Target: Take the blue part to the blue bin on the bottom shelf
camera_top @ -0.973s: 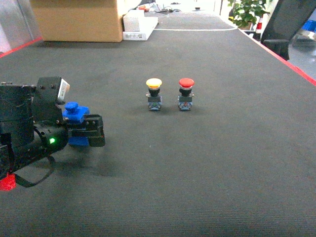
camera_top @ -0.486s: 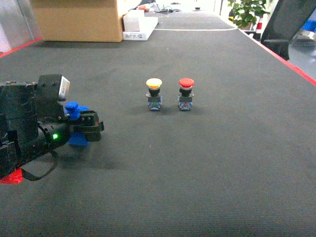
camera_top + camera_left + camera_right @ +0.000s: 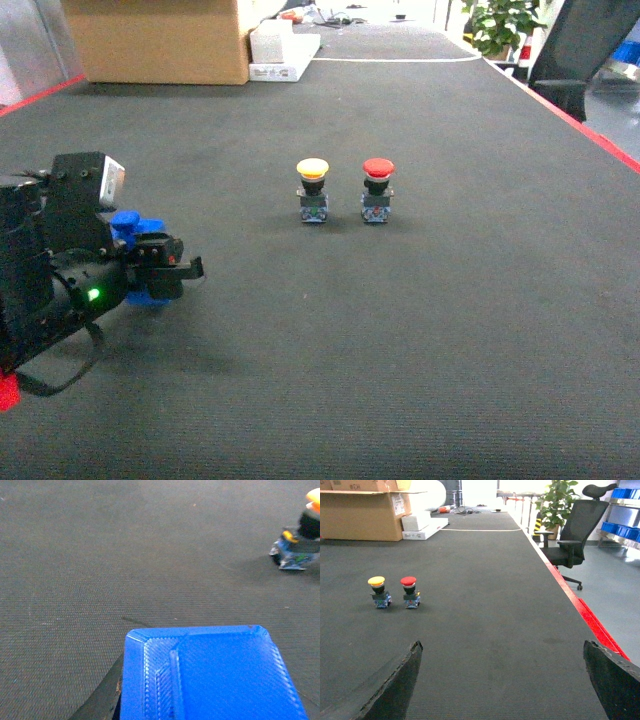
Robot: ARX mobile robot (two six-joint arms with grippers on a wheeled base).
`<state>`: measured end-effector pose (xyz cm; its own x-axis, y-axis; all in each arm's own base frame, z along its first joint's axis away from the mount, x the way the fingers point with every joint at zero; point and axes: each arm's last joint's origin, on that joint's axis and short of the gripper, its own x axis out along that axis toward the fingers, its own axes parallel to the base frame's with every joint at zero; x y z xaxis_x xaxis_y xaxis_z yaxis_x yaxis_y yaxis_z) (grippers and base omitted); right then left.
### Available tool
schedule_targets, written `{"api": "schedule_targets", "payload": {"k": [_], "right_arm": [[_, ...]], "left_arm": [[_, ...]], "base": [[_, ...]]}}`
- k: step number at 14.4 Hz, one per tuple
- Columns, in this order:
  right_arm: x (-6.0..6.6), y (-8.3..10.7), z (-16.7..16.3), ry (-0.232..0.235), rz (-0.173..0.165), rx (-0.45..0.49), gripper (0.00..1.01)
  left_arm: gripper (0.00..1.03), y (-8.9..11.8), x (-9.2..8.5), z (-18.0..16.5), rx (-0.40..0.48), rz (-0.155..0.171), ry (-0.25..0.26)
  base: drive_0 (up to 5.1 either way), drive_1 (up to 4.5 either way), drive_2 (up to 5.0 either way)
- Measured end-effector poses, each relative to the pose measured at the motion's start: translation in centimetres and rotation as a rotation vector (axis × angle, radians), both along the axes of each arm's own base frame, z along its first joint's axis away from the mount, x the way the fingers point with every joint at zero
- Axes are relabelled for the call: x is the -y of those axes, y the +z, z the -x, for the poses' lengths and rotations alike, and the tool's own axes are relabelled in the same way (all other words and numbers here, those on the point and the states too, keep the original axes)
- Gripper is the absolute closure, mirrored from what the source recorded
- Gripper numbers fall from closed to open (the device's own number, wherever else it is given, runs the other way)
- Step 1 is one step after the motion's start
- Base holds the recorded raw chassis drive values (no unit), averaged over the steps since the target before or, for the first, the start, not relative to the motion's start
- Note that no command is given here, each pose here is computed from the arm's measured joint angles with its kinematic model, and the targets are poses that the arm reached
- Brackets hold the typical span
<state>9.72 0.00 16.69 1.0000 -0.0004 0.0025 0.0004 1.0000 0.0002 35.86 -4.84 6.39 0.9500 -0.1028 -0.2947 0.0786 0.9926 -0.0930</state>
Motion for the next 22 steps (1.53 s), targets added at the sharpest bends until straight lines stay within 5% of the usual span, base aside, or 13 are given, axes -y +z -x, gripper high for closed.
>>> {"api": "schedule_targets", "payload": {"k": [4, 9, 11, 22], "right_arm": [[0.0, 0.0, 0.0, 0.0, 0.0, 0.0, 0.03], [0.0, 0.0, 0.0, 0.0, 0.0, 0.0, 0.03], [0.0, 0.0, 0.0, 0.0, 0.0, 0.0, 0.03], [0.0, 0.0, 0.0, 0.0, 0.0, 0.0, 0.03]], "left_arm": [[0.58, 5.5, -0.5, 10.2, 0.061, 0.001, 0.005], [0.58, 12.5, -2.4, 17.5, 0.228, -0.006, 0.134], [0.58, 13.4, -2.8, 19.6, 0.256, -0.013, 0.166], [0.58, 13.6, -2.8, 19.8, 0.269, -0.024, 0.163]], "base": [[0.0, 0.0, 0.0], [0.0, 0.0, 0.0], [0.0, 0.0, 0.0], [0.0, -0.17, 0.2]]}}
